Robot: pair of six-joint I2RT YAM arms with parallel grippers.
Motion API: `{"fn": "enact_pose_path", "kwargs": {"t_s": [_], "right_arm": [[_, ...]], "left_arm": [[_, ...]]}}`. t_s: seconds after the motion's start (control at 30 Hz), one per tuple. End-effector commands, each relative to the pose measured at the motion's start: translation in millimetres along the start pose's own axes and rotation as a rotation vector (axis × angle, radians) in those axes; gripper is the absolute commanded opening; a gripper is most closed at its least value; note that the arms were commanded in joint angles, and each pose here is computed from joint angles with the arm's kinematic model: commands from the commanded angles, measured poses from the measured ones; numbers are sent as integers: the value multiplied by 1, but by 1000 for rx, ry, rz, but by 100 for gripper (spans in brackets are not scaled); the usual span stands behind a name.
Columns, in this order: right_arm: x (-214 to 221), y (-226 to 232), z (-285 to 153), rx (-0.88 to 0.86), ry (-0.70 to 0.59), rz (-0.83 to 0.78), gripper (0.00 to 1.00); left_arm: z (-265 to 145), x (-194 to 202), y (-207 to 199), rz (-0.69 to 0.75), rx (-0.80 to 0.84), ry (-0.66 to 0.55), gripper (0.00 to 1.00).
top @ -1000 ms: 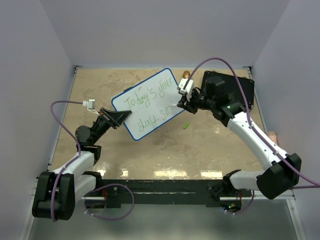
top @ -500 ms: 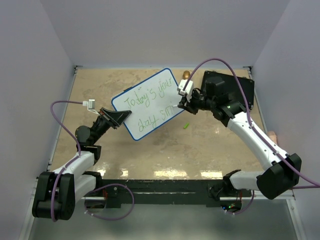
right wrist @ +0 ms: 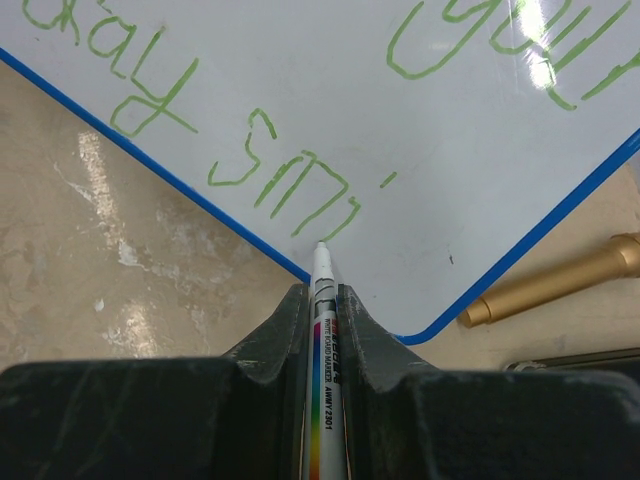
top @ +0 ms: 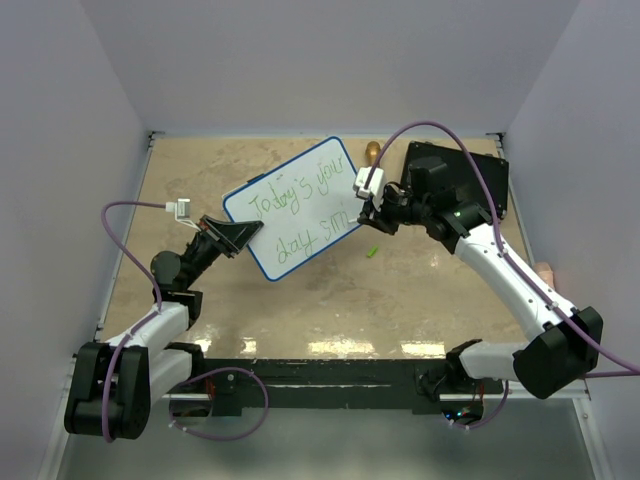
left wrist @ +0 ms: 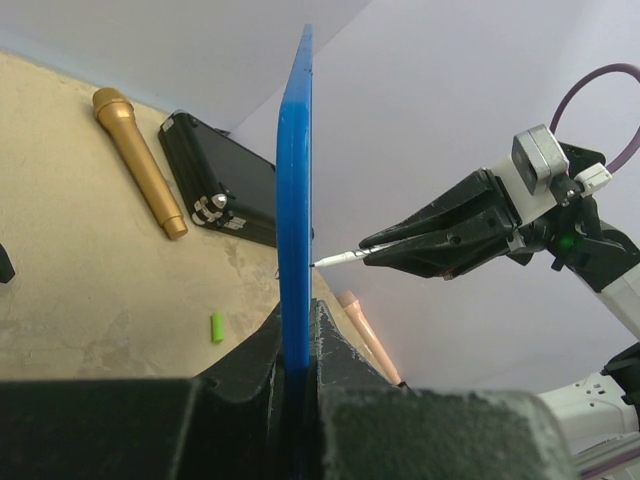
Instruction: Write a sentence on the whiteboard
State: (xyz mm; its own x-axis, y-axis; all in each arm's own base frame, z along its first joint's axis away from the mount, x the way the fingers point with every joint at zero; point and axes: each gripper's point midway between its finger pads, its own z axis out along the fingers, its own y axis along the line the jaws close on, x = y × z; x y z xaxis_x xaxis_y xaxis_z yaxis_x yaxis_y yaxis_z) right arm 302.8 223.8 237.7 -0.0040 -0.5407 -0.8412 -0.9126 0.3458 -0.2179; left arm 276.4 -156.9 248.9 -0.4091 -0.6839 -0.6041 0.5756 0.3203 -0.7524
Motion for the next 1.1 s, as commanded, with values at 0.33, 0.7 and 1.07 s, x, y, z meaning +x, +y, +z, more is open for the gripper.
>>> {"fn": "enact_pose_path", "kwargs": {"t_s": [0.33,0.7,1.07], "right_arm": [[-50,-35,-18,135,-119,-18,0],[-56,-46,-15,173,-141,-7,0],[-42,-45,-6,161,-103,8,0]], "left_arm": [[3,-23,-37,78,134,-77,0],[1,-22,-38,78,139,-74,0],[1,-22,-38,76,140,-76,0]]}}
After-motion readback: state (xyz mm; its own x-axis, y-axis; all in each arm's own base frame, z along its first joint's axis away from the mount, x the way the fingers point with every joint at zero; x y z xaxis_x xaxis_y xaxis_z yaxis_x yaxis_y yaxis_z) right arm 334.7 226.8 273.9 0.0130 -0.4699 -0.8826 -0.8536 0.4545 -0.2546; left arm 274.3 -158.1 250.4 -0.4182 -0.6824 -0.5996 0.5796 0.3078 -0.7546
